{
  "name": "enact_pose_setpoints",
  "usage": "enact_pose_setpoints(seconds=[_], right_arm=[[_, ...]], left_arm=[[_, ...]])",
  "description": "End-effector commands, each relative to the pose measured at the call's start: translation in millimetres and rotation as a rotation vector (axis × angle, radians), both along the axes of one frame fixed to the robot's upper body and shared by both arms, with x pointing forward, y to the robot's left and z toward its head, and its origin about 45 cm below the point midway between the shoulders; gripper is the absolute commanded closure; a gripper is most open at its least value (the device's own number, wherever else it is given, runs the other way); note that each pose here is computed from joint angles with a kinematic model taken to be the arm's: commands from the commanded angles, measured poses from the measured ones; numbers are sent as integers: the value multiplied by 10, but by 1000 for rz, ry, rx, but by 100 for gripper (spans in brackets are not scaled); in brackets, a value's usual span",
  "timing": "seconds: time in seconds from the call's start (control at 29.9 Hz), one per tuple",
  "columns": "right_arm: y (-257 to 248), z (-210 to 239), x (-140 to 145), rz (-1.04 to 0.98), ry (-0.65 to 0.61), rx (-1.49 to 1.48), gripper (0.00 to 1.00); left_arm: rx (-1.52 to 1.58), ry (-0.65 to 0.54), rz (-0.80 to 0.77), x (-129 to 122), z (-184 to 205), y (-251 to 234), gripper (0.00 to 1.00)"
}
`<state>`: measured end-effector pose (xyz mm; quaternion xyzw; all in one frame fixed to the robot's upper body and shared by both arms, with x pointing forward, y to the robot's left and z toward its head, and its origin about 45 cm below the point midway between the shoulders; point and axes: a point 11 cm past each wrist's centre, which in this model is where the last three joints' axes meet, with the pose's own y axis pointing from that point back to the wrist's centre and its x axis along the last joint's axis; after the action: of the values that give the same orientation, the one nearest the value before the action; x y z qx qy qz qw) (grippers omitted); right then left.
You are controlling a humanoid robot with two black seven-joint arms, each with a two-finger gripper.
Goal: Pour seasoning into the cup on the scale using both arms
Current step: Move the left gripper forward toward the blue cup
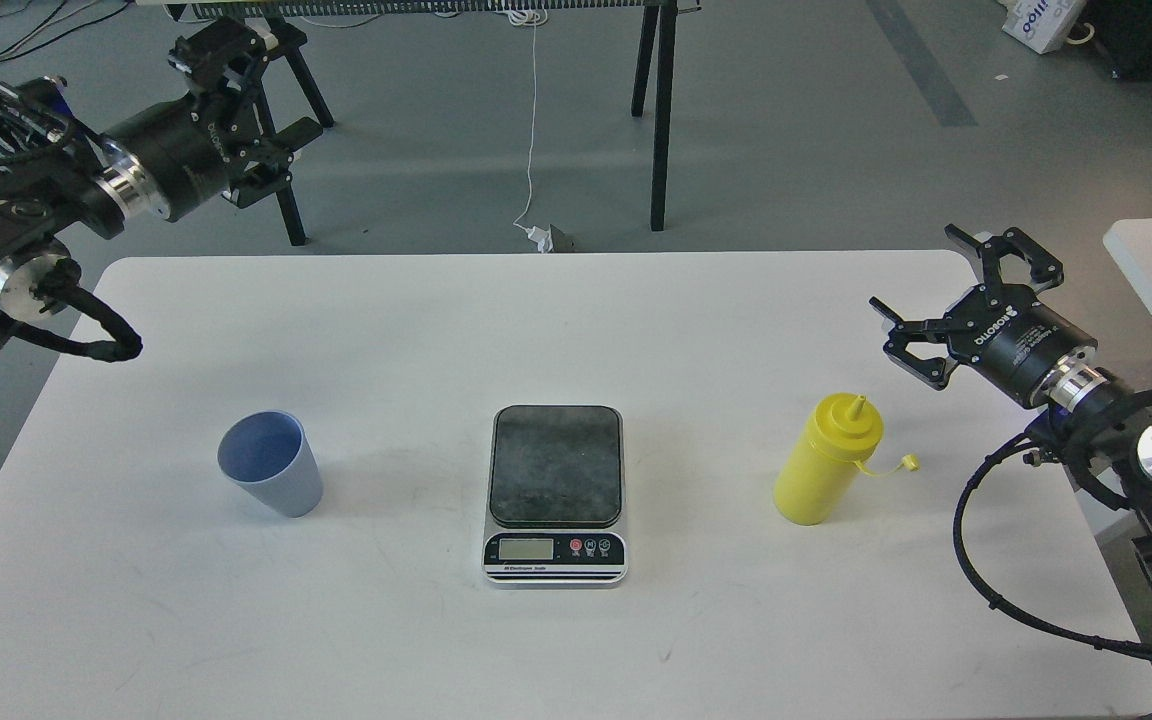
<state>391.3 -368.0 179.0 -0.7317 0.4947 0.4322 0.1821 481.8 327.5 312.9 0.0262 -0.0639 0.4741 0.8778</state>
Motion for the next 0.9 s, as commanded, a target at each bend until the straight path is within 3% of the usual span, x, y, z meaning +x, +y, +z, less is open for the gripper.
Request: enact_pose_setpoints(seconds=[0.0, 0.57, 0.87], right_arm=[[-2, -23, -11, -3, 5, 3, 1], [25, -35, -13, 0, 6, 9, 1], [-15, -3, -7, -14, -4, 14, 1]], left_arm=[[-3, 0, 0, 0, -8, -8, 0], [25, 54, -4, -103, -287, 30, 0], [685, -15, -200, -162, -267, 137, 0]])
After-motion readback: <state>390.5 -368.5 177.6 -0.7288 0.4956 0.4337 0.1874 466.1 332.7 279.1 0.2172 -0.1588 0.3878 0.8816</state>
